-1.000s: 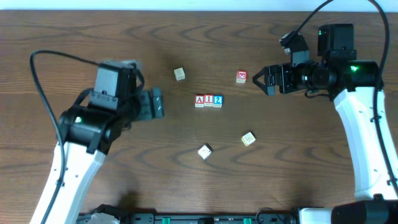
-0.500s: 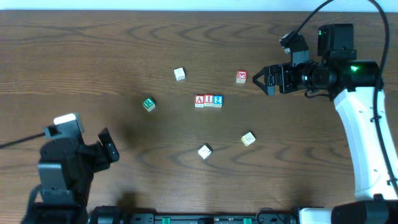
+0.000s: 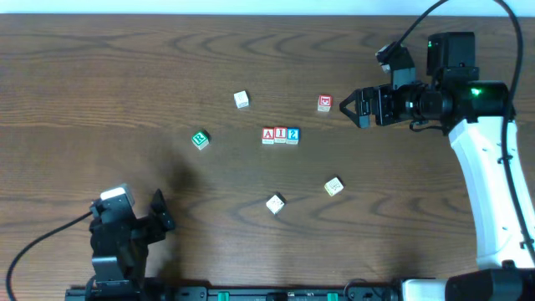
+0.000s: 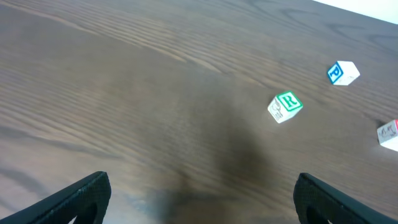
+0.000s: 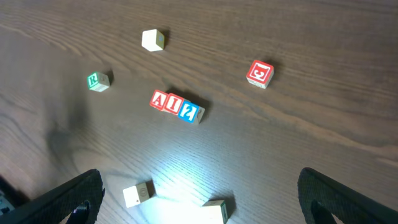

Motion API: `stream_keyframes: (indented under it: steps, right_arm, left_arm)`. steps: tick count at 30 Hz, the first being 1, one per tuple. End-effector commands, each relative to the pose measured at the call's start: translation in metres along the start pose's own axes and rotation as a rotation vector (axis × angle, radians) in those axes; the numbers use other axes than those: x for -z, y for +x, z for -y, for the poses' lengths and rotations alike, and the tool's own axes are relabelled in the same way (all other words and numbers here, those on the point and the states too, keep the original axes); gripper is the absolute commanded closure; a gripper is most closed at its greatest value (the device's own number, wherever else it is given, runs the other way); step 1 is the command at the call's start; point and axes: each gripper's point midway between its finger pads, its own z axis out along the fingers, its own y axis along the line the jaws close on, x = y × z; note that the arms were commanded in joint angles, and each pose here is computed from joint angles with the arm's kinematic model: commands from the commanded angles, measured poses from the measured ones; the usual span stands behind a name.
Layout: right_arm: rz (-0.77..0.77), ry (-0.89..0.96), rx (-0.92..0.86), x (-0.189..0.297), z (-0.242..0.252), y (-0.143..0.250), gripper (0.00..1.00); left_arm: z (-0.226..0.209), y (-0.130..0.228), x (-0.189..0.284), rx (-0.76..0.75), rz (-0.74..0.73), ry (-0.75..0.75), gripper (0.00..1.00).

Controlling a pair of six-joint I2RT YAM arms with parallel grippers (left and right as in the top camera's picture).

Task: Spell out Ai2

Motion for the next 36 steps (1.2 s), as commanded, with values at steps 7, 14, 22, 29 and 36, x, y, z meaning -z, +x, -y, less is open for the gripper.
stream_keyframes:
  steps: [7,14,22,29,36]
  right_arm:
    - [0.010,0.001,0.018,0.003,-0.001,-0.003,0.01]
    - [0.010,0.001,0.018,0.003,-0.001,-0.003,0.01]
    - [0.010,0.001,0.018,0.003,-0.001,-0.003,0.01]
    - [0.010,0.001,0.018,0.003,-0.001,-0.003,0.01]
    - [0.010,0.001,0.018,0.003,-0.001,-0.003,0.01]
  left_arm:
    - [0.006,0.021,-0.019,-0.007,0.042,0.063,0.05]
    - [0.005,0.026,-0.025,-0.011,0.049,0.067,0.05]
    - [0.004,0.026,-0.025,-0.032,0.049,0.055,0.05]
    - [0.004,0.026,-0.025,-0.032,0.049,0.055,0.05]
    - [0.004,0.026,-0.025,-0.032,0.049,0.055,0.04]
